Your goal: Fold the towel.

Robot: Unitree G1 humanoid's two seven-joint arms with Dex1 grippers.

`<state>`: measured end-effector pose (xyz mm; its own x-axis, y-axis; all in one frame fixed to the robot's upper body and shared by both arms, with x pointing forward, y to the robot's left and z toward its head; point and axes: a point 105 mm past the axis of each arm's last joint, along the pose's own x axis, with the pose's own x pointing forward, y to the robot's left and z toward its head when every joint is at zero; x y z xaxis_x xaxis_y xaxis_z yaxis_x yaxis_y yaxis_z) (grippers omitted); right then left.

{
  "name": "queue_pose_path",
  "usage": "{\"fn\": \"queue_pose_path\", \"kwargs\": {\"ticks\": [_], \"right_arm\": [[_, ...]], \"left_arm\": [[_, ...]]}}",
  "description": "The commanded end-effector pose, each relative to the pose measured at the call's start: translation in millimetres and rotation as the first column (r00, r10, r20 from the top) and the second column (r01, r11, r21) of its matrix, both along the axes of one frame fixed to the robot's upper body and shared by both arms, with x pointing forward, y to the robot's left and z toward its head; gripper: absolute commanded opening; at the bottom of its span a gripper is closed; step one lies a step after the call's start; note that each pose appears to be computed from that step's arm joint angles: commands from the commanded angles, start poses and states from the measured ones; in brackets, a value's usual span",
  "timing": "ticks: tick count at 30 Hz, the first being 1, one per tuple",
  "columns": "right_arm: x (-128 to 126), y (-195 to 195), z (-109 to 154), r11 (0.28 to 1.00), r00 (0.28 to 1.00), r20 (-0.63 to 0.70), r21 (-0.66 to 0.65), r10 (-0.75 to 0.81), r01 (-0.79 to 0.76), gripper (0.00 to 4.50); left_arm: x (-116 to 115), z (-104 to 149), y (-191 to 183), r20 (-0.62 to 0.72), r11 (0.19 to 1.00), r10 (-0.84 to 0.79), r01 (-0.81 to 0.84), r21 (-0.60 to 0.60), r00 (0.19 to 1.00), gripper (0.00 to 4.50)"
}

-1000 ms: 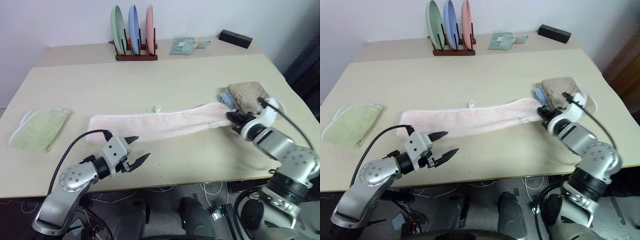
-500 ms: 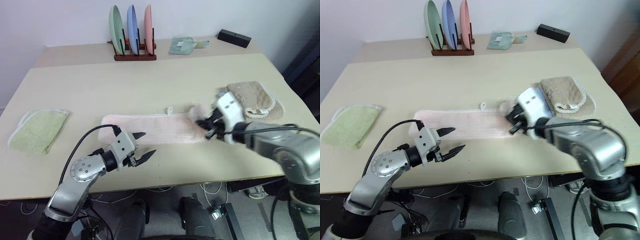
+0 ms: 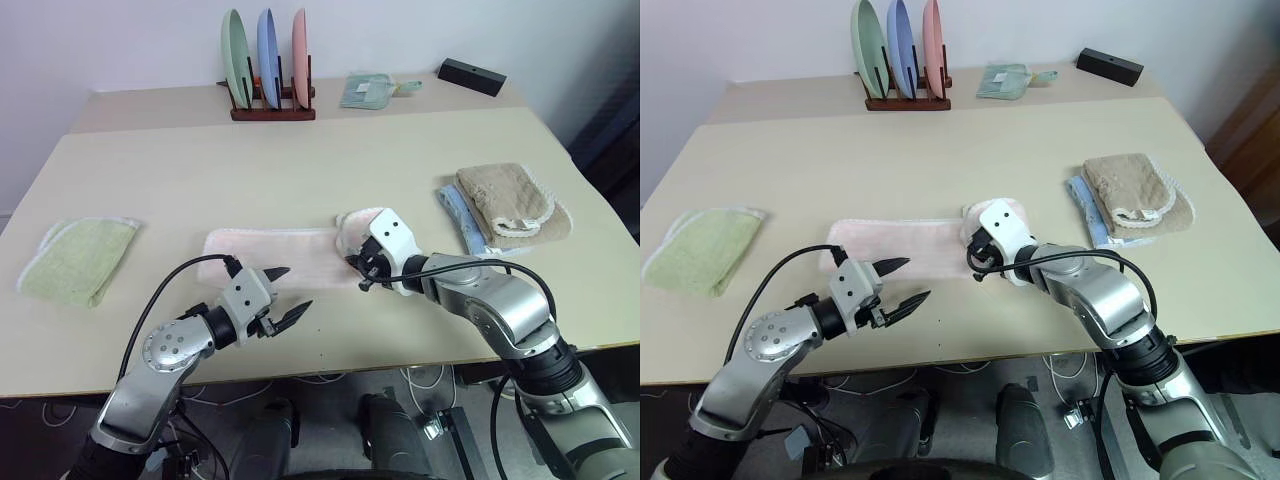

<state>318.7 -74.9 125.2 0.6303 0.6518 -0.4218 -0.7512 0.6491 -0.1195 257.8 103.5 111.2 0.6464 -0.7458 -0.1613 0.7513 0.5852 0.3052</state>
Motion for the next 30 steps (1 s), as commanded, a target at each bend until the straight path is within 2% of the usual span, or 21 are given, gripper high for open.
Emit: {"fn": "queue_pose_path", "kwargs": {"ticks": [1,4,8,10,11,12,13,15,17,22,26,29,30], "right_arm": [[-8.7,5.8,34.8,0.991,0.992,0.105,0.099,0.077,-0.087,1.88],[-18.5,-1.5,53.3,0.978,0.979,0.162,0.15,0.12,-0.145,3.33],[-15.2,-28.0,81.3,0.951,0.977,0.209,0.29,0.046,-0.106,3.33],[-0.4,-46.5,88.9,0.938,0.975,0.214,0.347,-0.062,-0.017,3.33],[8.2,-54.9,85.4,0.944,0.971,0.216,0.328,-0.107,0.031,2.78],[15.2,-61.5,80.5,0.953,0.965,0.224,0.296,-0.135,0.065,2.54],[19.7,-64.4,75.5,0.961,0.962,0.231,0.267,-0.144,0.079,1.98],[28.4,-61.8,63.0,0.969,0.963,0.236,0.237,-0.133,0.076,1.15],[32.6,-51.6,48.3,0.981,0.967,0.242,0.192,-0.085,0.038,0.04],[28.6,-27.5,-4.6,0.995,0.985,0.166,0.085,0.045,-0.06,0.04],[33.9,-31.3,-42.6,1.0,0.995,0.096,0.008,0.005,-0.006,0.04],[36.1,-33.2,-41.7,1.0,0.994,0.111,0.013,-0.005,0.003,0.04],[35.3,-31.5,-31.7,0.999,0.99,0.139,0.035,0.013,-0.018,0.04]], "left_arm": [[-2.1,10.3,-2.4,0.044,1.0,-0.011,0.011,0.0,0.999,3.52],[-1.8,10.0,0.2,0.041,1.0,-0.006,0.006,0.001,0.999,3.52],[0.5,9.9,7.6,0.037,1.0,0.023,-0.023,-0.007,0.999,3.52],[4.5,13.1,11.3,0.034,0.997,0.06,-0.059,-0.043,0.998,3.52],[6.0,15.3,12.8,0.032,0.995,0.078,-0.076,-0.063,0.996,3.52],[7.2,17.0,14.1,0.03,0.992,0.096,-0.093,-0.083,0.995,3.52],[7.9,17.9,15.3,0.027,0.99,0.11,-0.107,-0.096,0.994,3.52],[8.8,18.4,18.6,0.014,0.982,0.145,-0.142,-0.122,0.989,3.52],[8.3,16.9,22.3,-0.006,0.972,0.184,-0.182,-0.147,0.983,3.52],[0.3,8.5,34.1,-0.067,0.933,0.291,-0.299,-0.199,0.954,3.52],[-9.3,0.0,44.1,-0.123,0.893,0.369,-0.388,-0.228,0.921,3.52],[-17.6,-6.1,52.4,-0.159,0.864,0.418,-0.446,-0.233,0.894,3.52],[-20.0,-7.3,55.6,-0.174,0.85,0.436,-0.468,-0.241,0.883,3.52]]}}
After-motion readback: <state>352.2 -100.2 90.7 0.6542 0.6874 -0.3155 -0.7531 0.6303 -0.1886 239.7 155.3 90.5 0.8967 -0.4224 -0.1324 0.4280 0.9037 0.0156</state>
